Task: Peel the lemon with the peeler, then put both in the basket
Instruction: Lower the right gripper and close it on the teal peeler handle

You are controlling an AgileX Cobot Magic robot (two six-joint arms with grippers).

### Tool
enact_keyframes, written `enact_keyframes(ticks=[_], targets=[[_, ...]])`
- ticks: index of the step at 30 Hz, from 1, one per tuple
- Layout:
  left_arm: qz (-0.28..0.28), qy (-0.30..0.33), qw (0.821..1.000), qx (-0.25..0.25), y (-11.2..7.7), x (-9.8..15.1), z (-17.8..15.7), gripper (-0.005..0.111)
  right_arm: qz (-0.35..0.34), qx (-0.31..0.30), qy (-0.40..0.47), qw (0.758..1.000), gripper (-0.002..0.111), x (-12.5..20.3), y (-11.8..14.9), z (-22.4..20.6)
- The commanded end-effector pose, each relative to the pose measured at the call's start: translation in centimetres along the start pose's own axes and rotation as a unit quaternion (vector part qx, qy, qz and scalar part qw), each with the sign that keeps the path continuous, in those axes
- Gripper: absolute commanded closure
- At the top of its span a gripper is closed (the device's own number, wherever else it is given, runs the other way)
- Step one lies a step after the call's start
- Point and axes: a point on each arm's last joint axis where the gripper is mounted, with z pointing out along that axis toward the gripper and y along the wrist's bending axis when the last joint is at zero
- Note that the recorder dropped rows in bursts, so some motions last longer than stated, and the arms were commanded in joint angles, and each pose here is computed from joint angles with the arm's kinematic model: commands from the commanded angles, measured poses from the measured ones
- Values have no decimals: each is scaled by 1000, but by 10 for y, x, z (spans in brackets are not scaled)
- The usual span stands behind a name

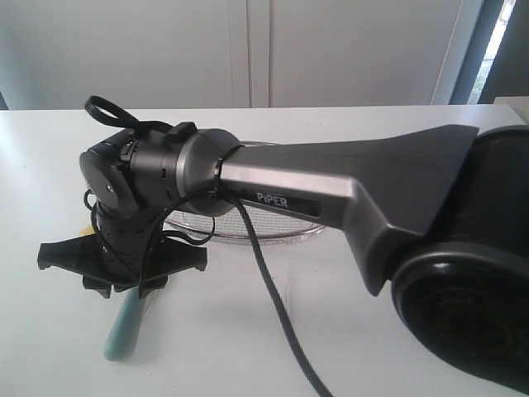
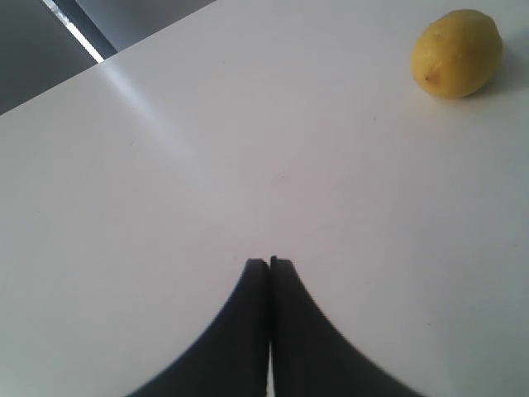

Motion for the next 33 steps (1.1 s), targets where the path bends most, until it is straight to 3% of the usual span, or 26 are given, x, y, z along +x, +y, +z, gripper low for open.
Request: enact_keyframes(ticks=[1,20,28,33], targets=[[-1,2,1000,-2,0,2,1,107,12,-9,5,1000,68,10,10,2],[-1,2,1000,-2,0,2,1,107,20,30,28,999,69,17,-2,42],[-1,2,1000,-2,0,2,1,107,13,34,27,999,106,17,-2,41],[-1,2,1000,-2,0,2,1,107,13,36,29,999,108,17,-3,41]])
